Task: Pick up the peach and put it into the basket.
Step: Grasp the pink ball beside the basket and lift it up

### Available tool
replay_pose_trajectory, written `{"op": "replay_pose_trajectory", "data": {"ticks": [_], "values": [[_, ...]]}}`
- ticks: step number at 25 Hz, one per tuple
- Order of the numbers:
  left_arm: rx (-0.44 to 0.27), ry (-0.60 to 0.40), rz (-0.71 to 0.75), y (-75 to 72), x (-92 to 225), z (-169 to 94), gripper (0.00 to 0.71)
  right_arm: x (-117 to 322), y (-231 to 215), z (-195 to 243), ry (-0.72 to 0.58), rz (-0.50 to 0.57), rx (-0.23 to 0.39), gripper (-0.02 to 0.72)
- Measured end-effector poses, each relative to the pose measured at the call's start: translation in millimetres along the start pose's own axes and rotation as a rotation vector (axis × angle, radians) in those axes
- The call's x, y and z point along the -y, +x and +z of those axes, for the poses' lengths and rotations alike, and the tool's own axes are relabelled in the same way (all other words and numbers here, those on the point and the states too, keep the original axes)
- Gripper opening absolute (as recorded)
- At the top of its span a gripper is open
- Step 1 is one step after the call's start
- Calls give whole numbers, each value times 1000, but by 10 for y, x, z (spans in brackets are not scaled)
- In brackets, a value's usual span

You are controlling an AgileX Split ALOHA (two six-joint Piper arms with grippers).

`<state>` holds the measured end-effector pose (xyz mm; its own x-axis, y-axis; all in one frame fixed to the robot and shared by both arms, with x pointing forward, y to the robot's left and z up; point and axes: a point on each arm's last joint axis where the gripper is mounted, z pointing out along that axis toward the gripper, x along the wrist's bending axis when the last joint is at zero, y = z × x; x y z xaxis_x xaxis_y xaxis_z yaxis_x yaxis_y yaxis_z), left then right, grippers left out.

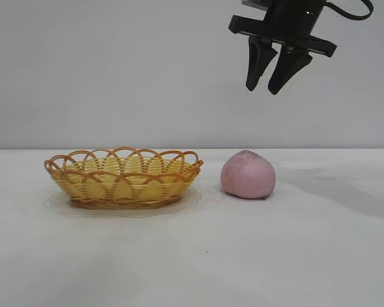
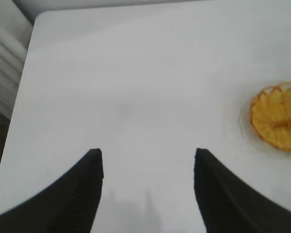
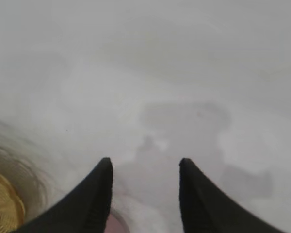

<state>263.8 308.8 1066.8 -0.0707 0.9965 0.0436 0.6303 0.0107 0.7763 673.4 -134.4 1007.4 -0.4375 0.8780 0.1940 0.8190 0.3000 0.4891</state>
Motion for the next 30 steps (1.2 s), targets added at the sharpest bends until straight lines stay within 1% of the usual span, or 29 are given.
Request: {"op": "replay_pose_trajectory", "data": {"ticks": [1,3,9,15,18,22,27,30], "values": [[-1,4,-1,1,97,9,364,2,1,0,2,-1,-1,295],[3,-27,-6,0,234,-1,364,4,2,0,4,-1,-3,295],[17,-149,-20,0,369,-123,364,65,20,-3,72,-2,-22,295],[24,-161,-12,-6,381,-136,364,195,5,143,195,0,-49,295],[25,-162,-8,-7,382,-137,364,283,5,237,277,4,-79,295],[24,-162,-1,-7,382,-137,364,361,7,361,338,18,-120,295],[26,-162,-2,-8,382,-137,364,461,57,547,404,28,-214,295],[26,-162,-2,-8,382,-137,364,550,134,689,466,7,-237,295]]}}
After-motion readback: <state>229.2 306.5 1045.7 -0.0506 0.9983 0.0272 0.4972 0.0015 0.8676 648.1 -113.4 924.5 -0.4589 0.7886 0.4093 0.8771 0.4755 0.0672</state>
